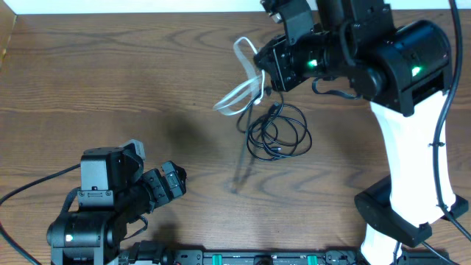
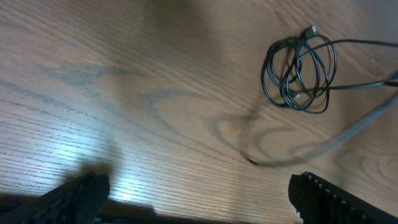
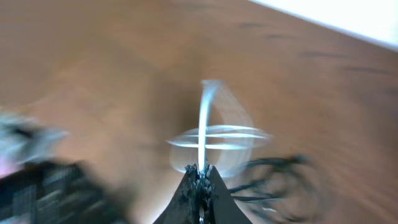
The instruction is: Untangle cables
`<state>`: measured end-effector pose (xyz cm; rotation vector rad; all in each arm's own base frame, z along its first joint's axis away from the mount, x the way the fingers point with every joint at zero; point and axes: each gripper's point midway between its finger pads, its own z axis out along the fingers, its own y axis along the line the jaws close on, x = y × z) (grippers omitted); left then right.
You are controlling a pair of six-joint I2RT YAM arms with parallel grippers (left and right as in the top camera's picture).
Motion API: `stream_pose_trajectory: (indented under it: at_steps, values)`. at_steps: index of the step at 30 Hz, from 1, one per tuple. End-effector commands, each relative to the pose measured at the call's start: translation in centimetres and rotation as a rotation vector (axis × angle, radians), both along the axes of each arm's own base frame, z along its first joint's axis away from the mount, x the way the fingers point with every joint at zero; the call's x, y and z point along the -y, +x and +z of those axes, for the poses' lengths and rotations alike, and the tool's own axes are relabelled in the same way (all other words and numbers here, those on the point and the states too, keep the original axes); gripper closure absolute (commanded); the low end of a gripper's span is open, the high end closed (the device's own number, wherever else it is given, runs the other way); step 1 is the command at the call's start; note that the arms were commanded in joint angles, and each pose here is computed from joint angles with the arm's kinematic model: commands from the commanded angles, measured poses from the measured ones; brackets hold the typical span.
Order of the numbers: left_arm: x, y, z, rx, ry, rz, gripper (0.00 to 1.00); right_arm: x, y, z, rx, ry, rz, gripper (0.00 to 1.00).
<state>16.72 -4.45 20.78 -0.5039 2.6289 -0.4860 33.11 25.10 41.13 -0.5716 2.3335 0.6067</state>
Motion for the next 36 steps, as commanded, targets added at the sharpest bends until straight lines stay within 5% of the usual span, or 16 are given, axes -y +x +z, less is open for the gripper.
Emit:
stream_pose_trajectory:
  at_steps: [1, 2, 4, 10, 21, 25, 27, 30, 33, 36]
  values:
    - [-0.2, 0.1, 0.0, 0.006, 0.014, -0.008, 0.02, 11.6, 5.0, -0.1, 0.149, -0.285, -0.722, 0.99]
    - [-0.2, 0.1, 0.0, 0.006, 0.014, -0.008, 0.02, 14.0, 5.1, 0.3, 0.184, -0.295, -0.911, 0.98]
    - [-0.2, 0.1, 0.0, 0.006, 0.014, -0.008, 0.02, 14.0, 5.2, 0.0, 0.178, -0.306, -0.909, 0.98]
    - [-0.2, 0.1, 0.0, 0.006, 0.014, -0.008, 0.02, 5.1, 3.1, -2.3, -0.045, -0.111, -0.427, 0.99]
    - [-0.2, 0.1, 0.0, 0.006, 0.014, -0.008, 0.02, -2.2, 0.1, 0.1, -0.046, 0.093, 0.057, 0.99]
    - [-0.2, 0.1, 0.0, 0.006, 0.014, -0.007, 0.02, 1.5, 3.2, -0.5, 0.069, -0.073, -0.147, 0.98]
    - [-0.2, 0.1, 0.0, 0.006, 0.014, -0.008, 0.02, 7.3, 5.4, -0.7, 0.121, -0.209, -0.501, 0.99]
    - [-0.2, 0.1, 0.0, 0.006, 0.014, -0.008, 0.02, 11.6, 5.3, -0.7, 0.130, -0.264, -0.780, 0.99]
    - [-0.2, 0.1, 0.0, 0.006, 0.014, -0.008, 0.02, 9.2, 4.3, -1.9, 0.032, -0.206, -0.657, 0.98]
    - [-0.2, 0.1, 0.0, 0.006, 0.014, -0.007, 0.02, 4.3, 2.3, -2.8, -0.052, -0.147, -0.311, 0.98]
